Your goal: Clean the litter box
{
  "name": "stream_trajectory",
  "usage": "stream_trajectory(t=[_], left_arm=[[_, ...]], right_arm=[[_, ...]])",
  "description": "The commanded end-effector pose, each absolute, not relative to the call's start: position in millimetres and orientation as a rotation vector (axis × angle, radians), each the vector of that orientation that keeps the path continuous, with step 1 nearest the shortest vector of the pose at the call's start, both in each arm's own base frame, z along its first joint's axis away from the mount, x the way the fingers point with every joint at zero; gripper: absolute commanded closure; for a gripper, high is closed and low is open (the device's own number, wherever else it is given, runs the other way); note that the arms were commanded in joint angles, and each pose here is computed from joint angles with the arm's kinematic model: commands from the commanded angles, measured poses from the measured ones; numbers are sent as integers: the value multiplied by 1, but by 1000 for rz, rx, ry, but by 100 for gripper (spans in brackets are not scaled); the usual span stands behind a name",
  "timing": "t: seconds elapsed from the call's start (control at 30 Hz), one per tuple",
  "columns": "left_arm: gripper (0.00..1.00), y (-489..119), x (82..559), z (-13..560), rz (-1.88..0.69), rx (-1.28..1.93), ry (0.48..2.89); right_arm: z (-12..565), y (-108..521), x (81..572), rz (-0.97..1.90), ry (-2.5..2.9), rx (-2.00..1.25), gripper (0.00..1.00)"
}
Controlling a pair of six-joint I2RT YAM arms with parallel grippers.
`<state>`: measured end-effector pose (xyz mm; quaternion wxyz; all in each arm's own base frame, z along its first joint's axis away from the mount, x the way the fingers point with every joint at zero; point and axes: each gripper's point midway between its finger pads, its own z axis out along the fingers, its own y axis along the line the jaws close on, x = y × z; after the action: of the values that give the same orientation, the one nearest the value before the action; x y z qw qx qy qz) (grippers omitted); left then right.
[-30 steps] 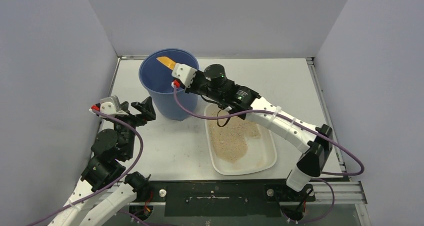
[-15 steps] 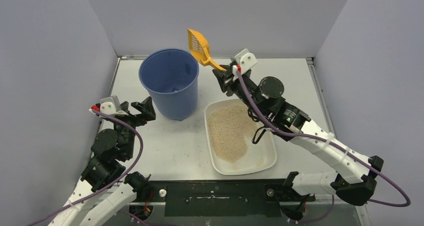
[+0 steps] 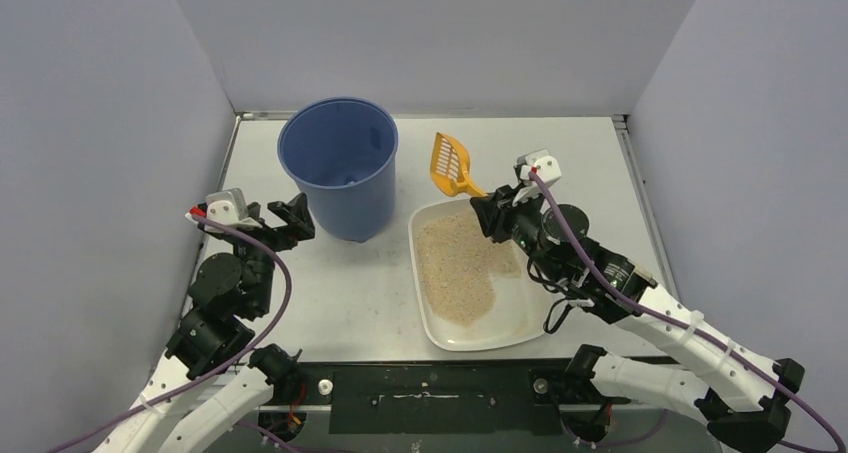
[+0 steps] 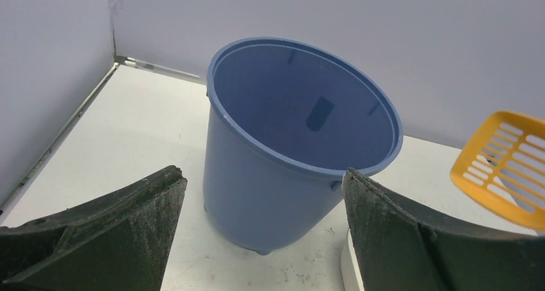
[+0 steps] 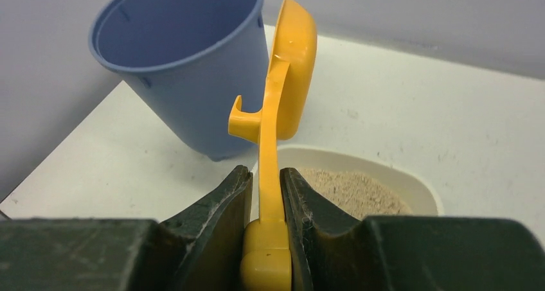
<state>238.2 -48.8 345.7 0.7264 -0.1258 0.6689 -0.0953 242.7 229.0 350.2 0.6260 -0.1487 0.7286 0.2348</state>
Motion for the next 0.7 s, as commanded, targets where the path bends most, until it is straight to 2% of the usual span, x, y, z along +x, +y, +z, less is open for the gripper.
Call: stream_trajectory(t=[0.0,0.43,0.67], left_arm=[[10,-49,241,355,-218,-285,1447],[9,-52,245,350,-203,-275,1468],[10,-54,247,347,-195,-269,1479]], right_arm=[[321,211,236,570,1759,-182,100],[221,196,218,621,1963,24,100],[190,205,216,704,2006,110,95]])
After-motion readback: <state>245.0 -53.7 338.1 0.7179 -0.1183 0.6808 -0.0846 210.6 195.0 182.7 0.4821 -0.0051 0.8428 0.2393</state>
